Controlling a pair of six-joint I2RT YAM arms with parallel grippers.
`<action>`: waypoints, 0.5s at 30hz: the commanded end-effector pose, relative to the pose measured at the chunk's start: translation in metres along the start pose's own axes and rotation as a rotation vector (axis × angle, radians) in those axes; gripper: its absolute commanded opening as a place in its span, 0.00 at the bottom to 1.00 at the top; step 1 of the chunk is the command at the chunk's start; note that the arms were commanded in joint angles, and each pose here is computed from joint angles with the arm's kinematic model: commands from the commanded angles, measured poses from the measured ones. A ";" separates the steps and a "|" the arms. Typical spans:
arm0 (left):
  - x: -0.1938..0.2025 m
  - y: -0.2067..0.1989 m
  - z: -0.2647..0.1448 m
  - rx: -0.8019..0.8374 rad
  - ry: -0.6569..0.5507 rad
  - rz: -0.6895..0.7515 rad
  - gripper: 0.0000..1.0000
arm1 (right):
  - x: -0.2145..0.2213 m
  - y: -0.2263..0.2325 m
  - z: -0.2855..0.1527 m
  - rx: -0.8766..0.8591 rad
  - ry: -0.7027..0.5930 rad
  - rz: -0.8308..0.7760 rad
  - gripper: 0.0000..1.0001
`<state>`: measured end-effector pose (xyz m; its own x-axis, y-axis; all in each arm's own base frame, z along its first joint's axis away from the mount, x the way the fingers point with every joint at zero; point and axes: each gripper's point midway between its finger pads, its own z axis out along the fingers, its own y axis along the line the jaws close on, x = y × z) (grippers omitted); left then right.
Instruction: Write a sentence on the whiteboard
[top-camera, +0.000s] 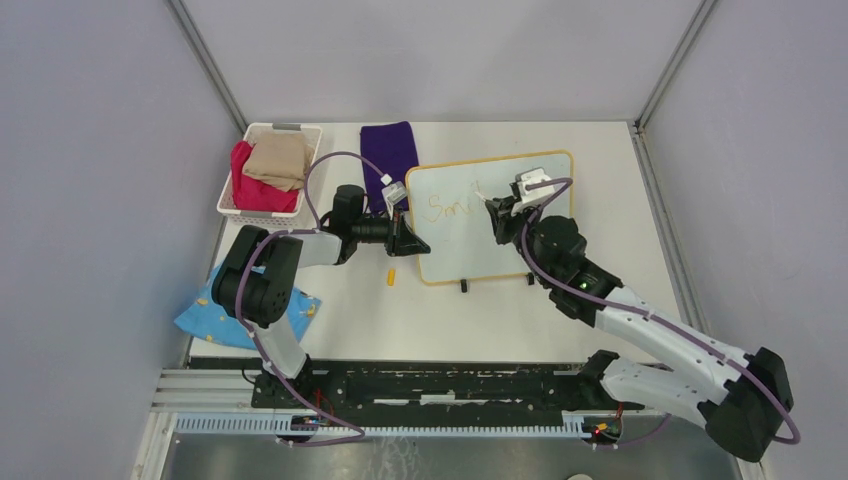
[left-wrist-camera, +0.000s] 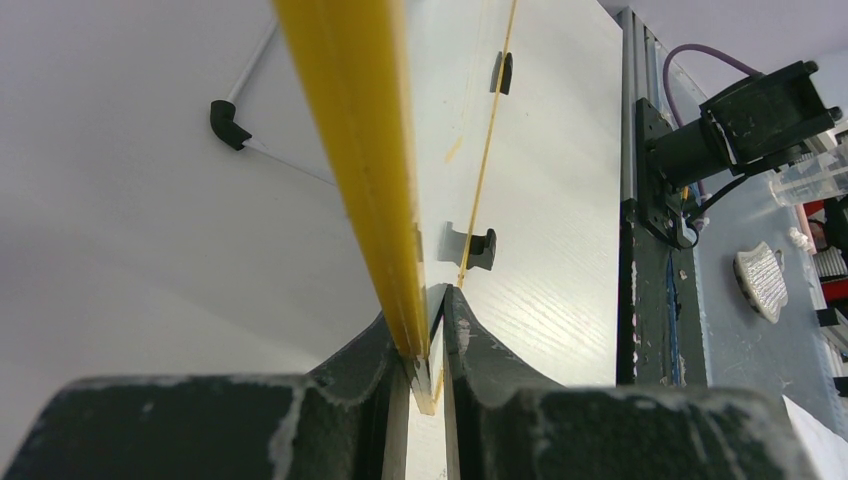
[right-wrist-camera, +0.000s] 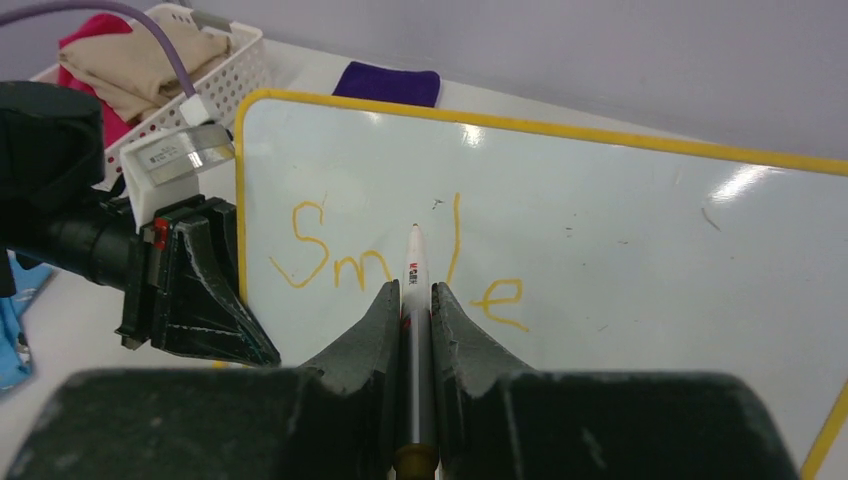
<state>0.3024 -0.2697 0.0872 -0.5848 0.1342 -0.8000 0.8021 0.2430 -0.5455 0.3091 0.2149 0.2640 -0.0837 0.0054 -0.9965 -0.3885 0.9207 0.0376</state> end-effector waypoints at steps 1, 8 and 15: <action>0.053 0.030 0.004 -0.159 0.129 -0.039 0.02 | -0.023 -0.010 -0.021 0.010 -0.071 0.041 0.00; 0.052 0.031 0.003 -0.169 0.129 -0.038 0.02 | 0.011 -0.057 -0.045 0.200 -0.021 0.028 0.00; 0.053 0.032 0.003 -0.175 0.132 -0.041 0.02 | 0.033 -0.065 -0.043 0.227 0.028 0.032 0.00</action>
<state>0.3025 -0.2696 0.0872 -0.5878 0.1352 -0.7976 0.7997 0.2457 -0.5478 0.2889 0.1436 0.2291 -0.1266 -0.0018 -0.9919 -0.2051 0.9784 0.0244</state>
